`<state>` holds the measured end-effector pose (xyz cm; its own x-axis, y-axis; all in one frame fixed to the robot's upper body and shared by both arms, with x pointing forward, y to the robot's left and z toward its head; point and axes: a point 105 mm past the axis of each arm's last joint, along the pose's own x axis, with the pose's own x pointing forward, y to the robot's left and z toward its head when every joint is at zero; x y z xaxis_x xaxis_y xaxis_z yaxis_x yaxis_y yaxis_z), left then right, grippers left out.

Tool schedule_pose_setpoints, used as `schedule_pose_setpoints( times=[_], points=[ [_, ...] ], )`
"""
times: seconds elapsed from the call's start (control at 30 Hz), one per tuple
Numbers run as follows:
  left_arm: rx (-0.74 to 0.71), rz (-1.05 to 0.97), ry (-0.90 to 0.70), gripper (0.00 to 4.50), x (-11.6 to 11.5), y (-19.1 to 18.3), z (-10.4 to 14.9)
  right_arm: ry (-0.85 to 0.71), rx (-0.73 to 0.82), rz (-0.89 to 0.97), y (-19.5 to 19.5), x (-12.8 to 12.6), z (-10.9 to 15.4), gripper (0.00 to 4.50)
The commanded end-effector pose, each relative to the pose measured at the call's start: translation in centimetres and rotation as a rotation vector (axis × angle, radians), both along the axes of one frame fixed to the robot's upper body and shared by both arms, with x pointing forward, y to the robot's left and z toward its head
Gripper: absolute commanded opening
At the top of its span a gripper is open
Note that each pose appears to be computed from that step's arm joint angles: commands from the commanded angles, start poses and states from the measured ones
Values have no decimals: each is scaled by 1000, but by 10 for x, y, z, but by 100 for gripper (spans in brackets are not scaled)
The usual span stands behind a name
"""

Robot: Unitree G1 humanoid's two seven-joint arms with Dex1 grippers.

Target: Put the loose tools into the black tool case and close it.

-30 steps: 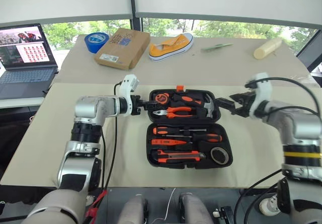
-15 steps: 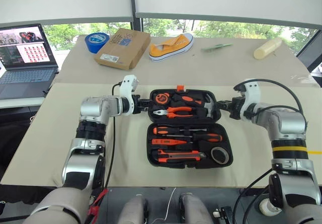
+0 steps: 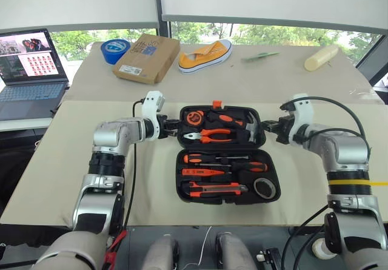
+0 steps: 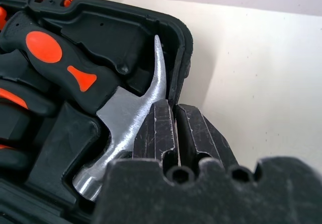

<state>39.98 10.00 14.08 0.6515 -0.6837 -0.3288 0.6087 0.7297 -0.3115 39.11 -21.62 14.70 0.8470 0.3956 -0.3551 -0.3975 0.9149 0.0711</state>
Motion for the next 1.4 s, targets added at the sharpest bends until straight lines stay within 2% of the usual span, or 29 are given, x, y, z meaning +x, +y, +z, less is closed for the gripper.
schedule_pose_setpoints(
  times=[0.03, 0.23, 0.33, 0.4, 0.53, 0.7, 0.8, 0.9, 0.97, 1.0, 1.07, 1.17, 1.2, 1.23, 1.3, 1.37, 1.4],
  points=[
    [-28, -125, -222, 0, -3, -27, 42, -223, 21, 28, 11, 10, 51, 3],
    [-27, -160, -439, 0, -2, -39, 74, -441, -99, 55, 25, 19, 89, 3],
    [-50, -157, -499, 0, -2, -41, 84, -534, -79, 36, 25, 20, 110, 3],
    [-36, -170, -535, 0, -4, -41, 85, -568, -100, 53, 27, 18, 113, 3],
    [35, -224, -621, 0, -17, -38, 73, -574, -155, 126, 32, 6, 98, 3],
    [141, -209, -733, 0, -39, -19, 53, -606, -265, 205, 25, -26, 69, 3],
    [177, -209, -751, 0, -51, -11, 44, -609, -281, 224, 20, -40, 60, 3],
    [185, -163, -708, 0, -65, 5, 34, -598, -264, 287, 13, -69, 53, 3],
    [191, -149, -665, 75, -81, 18, 26, -563, -247, 316, 4, -90, 49, 60],
    [189, -136, -642, 84, -88, 25, 24, -546, -245, 323, 0, -100, 49, 73],
    [197, -96, -594, 156, -100, 42, 23, -496, -256, 316, -13, -118, 48, 141],
    [210, -81, -500, 250, -112, 67, 23, -348, -272, 402, -24, -152, 36, 232],
    [214, -89, -467, 293, -113, 73, 23, -283, -269, 441, -26, -164, 30, 244],
    [229, -101, -448, 316, -112, 80, 24, -214, -268, 494, -26, -176, 23, 244],
    [265, -127, -425, 316, -102, 89, 23, -82, -250, 598, -25, -198, 9, 244],
    [311, -160, -432, 316, -88, 91, 22, -7, -243, 668, -22, -210, 0, 244],
    [338, -186, -443, 319, -79, 90, 21, 12, -251, 694, -20, -211, -5, 217]
  ],
)
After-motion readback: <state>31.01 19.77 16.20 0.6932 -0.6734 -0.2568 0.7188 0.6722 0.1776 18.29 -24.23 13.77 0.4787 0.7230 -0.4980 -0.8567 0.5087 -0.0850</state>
